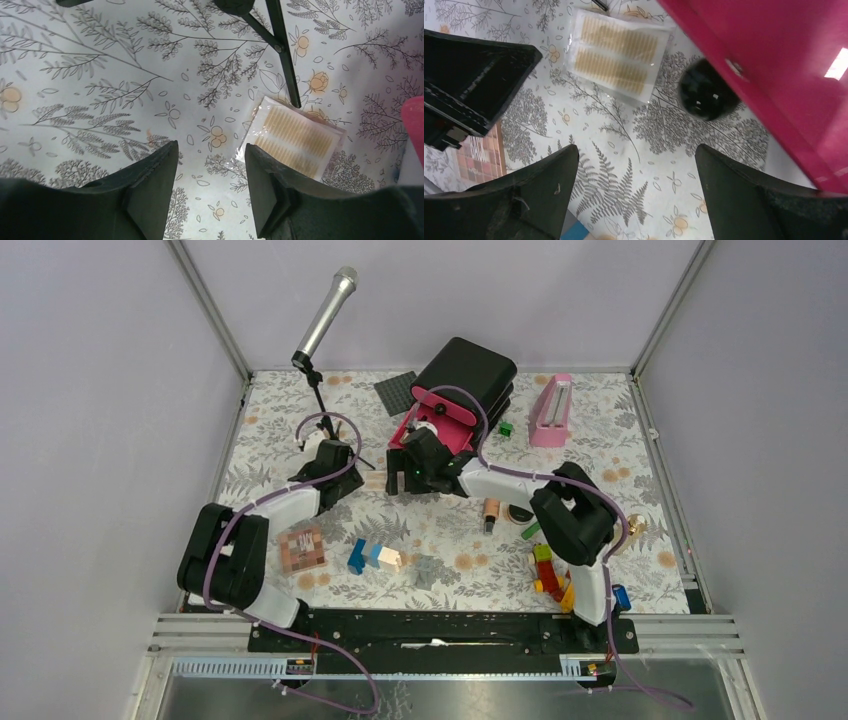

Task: Organize the makeup
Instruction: Pick up the makeup from the center of the board.

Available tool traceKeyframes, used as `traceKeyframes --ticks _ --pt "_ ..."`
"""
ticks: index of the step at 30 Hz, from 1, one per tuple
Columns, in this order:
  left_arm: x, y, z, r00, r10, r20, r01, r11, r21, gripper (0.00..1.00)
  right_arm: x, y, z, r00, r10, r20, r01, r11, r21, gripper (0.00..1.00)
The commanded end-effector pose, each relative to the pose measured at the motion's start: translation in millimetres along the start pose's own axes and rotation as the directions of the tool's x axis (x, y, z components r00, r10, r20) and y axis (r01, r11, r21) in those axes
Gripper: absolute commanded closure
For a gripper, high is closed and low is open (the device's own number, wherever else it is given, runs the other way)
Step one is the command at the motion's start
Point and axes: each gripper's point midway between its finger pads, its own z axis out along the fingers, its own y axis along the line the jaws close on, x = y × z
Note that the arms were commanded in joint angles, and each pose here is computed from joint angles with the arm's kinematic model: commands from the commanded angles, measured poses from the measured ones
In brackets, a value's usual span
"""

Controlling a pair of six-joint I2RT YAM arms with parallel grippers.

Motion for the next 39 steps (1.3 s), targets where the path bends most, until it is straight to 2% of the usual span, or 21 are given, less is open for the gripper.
traceKeyframes --ticks 1,12,24,30,39 --pt "-22.1 -34.3 5.7 0.999 0.007 0.044 -0.013 0.991 0.131 0.43 -30.0 4.5 14.8 0.994 0.027 0.105 -0.031 0.999 0.041 0.06" --pt "-20.3 -46.9 19.4 1.0 0.017 0.006 -0.018 0.982 0.187 0.44 -24.1 -12.4 46.7 0.995 -0.025 0.092 0.014 0.992 0.122 0.07" --pt "-19.3 -40.7 22.3 1.0 0.009 -0.002 -0.009 0.984 0.178 0.44 -41.2 -47.7 45.2 0.969 -0.214 0.123 0.167 0.936 0.311 0.04" --pt "-19.2 -36.3 27.3 1.0 -0.015 -0.018 0.018 0.982 0.189 0.45 -34.5 -24.8 52.6 0.977 -0.196 0.087 0.176 0.965 0.192 0.04" --pt "-8.7 -54.2 23.9 0.998 0.003 -0.067 0.018 0.949 0.315 0.47 -17.3 -3.3 67.6 0.982 -0.189 0.01 0.188 0.98 0.063 0.12"
